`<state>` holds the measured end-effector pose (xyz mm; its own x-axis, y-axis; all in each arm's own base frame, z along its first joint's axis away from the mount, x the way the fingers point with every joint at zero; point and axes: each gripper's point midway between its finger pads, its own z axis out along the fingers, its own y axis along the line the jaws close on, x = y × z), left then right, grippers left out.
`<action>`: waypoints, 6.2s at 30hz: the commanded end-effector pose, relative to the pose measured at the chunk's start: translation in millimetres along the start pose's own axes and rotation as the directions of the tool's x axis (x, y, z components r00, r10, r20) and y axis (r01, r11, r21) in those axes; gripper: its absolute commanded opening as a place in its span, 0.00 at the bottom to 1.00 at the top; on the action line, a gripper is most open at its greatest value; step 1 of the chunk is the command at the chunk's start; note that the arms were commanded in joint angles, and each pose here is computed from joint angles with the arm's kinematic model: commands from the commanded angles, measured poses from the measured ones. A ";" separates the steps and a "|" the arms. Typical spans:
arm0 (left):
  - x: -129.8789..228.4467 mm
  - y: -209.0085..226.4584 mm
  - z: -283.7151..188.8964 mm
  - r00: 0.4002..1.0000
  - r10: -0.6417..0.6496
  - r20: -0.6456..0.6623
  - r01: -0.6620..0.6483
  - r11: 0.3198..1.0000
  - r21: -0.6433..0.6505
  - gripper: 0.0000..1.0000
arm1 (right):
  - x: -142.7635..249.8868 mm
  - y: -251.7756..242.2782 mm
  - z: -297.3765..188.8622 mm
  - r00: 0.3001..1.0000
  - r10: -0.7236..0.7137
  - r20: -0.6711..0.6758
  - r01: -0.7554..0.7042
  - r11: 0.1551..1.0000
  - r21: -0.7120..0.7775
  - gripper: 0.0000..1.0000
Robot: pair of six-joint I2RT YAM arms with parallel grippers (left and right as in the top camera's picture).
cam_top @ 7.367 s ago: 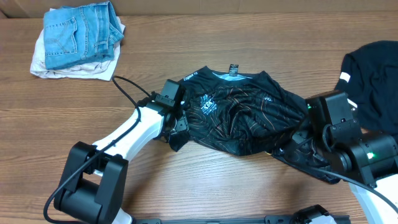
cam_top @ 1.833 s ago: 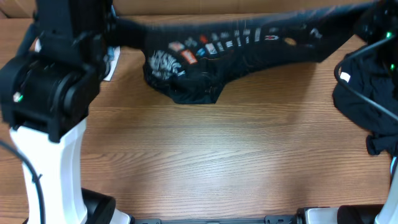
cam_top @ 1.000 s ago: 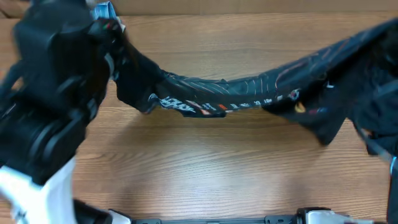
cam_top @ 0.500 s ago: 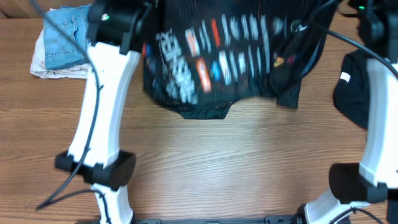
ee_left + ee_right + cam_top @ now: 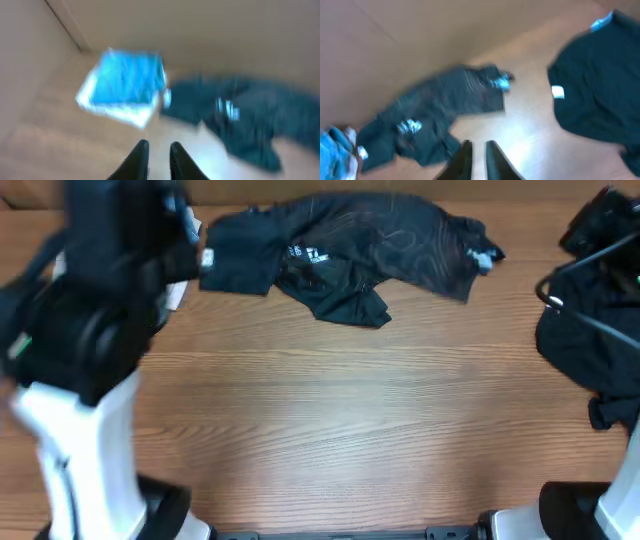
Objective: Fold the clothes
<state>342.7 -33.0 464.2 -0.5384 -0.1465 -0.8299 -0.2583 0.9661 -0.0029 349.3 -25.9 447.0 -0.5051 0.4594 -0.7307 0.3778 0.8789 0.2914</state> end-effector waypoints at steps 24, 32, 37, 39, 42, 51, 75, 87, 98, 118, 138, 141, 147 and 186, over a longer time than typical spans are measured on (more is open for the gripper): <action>184.7 -65.0 260.6 0.672 -0.054 -0.739 0.065 0.998 -0.014 0.46 | 60.4 -6.8 199.0 0.940 0.015 -0.342 0.045 0.985 0.169 0.75; 226.7 -57.0 303.9 0.587 -0.102 -0.803 0.075 0.995 -0.072 0.48 | 103.2 -20.4 283.5 0.881 0.058 -0.469 0.034 0.982 0.185 0.77; 251.9 -66.1 333.7 0.561 -0.128 -0.818 0.102 0.991 -0.085 0.53 | 111.1 -24.3 309.4 0.876 0.028 -0.482 0.060 0.984 0.167 0.83; 262.5 -76.5 348.1 0.549 -0.135 -0.825 0.142 0.988 -0.067 0.54 | 110.4 -23.4 315.8 0.881 0.027 -0.472 0.057 0.985 0.163 0.93; 272.2 -84.0 364.7 0.548 -0.156 -0.822 0.178 0.982 -0.068 0.54 | 111.6 -23.4 321.5 0.882 0.027 -0.470 0.056 0.985 0.162 1.00; 271.3 -74.1 391.7 0.556 -0.413 -0.722 0.301 0.909 -0.288 0.48 | 131.0 -31.0 340.3 0.860 0.035 -0.510 0.068 0.981 0.181 1.00; 255.0 -55.0 411.4 0.458 -0.736 -0.498 0.524 0.676 -0.518 0.49 | 157.8 -42.1 356.0 0.823 0.084 -0.562 0.057 0.972 0.230 1.00; 273.0 -46.1 420.6 0.432 -0.754 -0.494 0.507 0.657 -0.559 0.50 | 151.6 -39.1 362.2 0.842 0.171 -0.512 -0.034 0.963 0.267 1.00; 308.0 -40.1 427.2 0.399 -0.756 -0.519 0.444 0.655 -0.611 0.50 | 161.4 -43.5 366.1 0.828 0.186 -0.530 -0.032 0.958 0.286 1.00; 308.9 -36.2 430.3 0.436 -0.729 -0.528 0.420 0.683 -0.597 0.36 | 220.1 -58.3 414.9 0.803 0.265 -0.533 -0.113 0.947 0.300 0.84; 309.2 -35.9 429.9 0.467 -0.673 -0.573 0.383 0.738 -0.556 0.04 | 237.6 -75.6 399.8 0.762 0.333 -0.556 -0.097 0.907 0.409 0.04; 309.5 -35.5 429.3 0.473 -0.659 -0.585 0.372 0.751 -0.546 0.04 | 237.3 -79.1 397.9 0.765 0.330 -0.553 -0.083 0.902 0.423 0.04; 308.5 -30.3 416.3 0.463 -0.658 -0.593 0.335 0.750 -0.570 0.04 | 229.9 -79.6 385.7 0.766 0.330 -0.552 -0.072 0.897 0.437 0.04; 284.5 6.8 444.5 0.480 -0.571 -0.666 0.392 0.819 -0.420 0.73 | 190.2 -86.8 341.7 0.820 0.331 -0.466 -0.059 0.860 0.508 0.04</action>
<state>548.7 37.1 7.4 -0.6125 -0.7864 -0.0796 -0.7792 0.6177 -0.1066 482.5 -53.0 51.8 -0.6566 0.7351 -0.1687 0.7494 0.6612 -0.0355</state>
